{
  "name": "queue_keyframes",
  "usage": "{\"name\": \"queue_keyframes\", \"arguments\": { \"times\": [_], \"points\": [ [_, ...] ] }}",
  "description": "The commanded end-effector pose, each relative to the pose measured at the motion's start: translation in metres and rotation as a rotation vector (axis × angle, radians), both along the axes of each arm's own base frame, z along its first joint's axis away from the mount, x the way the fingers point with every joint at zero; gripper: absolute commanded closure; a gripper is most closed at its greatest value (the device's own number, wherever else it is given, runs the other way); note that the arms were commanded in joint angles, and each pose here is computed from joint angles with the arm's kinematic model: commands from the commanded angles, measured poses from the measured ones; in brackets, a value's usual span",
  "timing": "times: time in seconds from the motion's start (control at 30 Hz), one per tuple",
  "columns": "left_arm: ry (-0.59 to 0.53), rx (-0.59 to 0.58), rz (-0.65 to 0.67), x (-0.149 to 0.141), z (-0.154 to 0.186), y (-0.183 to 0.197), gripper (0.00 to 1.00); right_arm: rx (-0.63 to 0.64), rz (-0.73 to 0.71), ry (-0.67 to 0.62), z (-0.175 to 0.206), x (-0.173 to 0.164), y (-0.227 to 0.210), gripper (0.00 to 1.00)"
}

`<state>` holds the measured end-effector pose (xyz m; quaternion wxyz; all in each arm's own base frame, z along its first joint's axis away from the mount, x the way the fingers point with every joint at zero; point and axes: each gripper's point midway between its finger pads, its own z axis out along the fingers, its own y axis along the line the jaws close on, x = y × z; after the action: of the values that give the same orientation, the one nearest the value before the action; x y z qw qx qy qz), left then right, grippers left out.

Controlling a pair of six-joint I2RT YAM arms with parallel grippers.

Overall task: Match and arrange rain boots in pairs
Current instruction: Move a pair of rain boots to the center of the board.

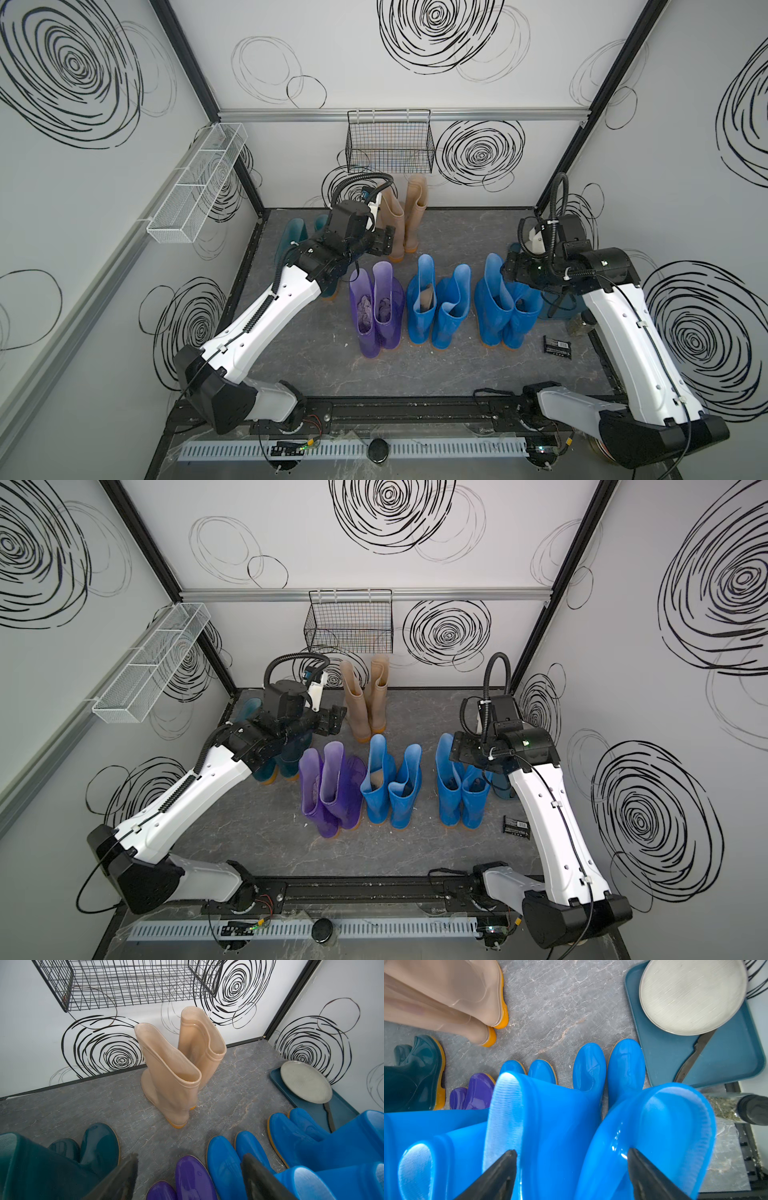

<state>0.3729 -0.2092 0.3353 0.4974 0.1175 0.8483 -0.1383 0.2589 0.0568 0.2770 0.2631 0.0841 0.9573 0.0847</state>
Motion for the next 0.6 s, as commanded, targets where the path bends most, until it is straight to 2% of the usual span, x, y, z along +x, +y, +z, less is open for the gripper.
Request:
{"name": "queue_keyframes", "arguments": {
  "times": [0.0,0.07,0.17,0.23,0.4,0.57],
  "points": [
    [-0.012,0.005,0.02,-0.001,0.003,0.008,0.18,0.006,-0.024,0.055,-0.008,-0.006,-0.001,0.15],
    [-0.014,0.004,0.022,-0.001,0.004,0.008,0.18,-0.001,-0.05,0.054,0.003,-0.007,-0.003,0.08],
    [-0.019,0.003,0.026,0.0,0.004,0.009,0.18,-0.011,-0.032,-0.044,0.026,-0.007,-0.003,0.0],
    [-0.012,0.001,0.023,0.002,0.001,0.007,0.18,0.01,-0.026,-0.074,0.034,-0.009,-0.001,0.0],
    [-0.002,0.001,0.018,0.003,-0.002,0.003,0.18,-0.047,-0.035,0.012,0.013,-0.018,-0.004,0.0],
    [0.006,0.006,0.018,0.004,-0.006,0.004,0.18,-0.052,-0.059,-0.001,0.015,-0.021,-0.006,0.0]
  ]
}}
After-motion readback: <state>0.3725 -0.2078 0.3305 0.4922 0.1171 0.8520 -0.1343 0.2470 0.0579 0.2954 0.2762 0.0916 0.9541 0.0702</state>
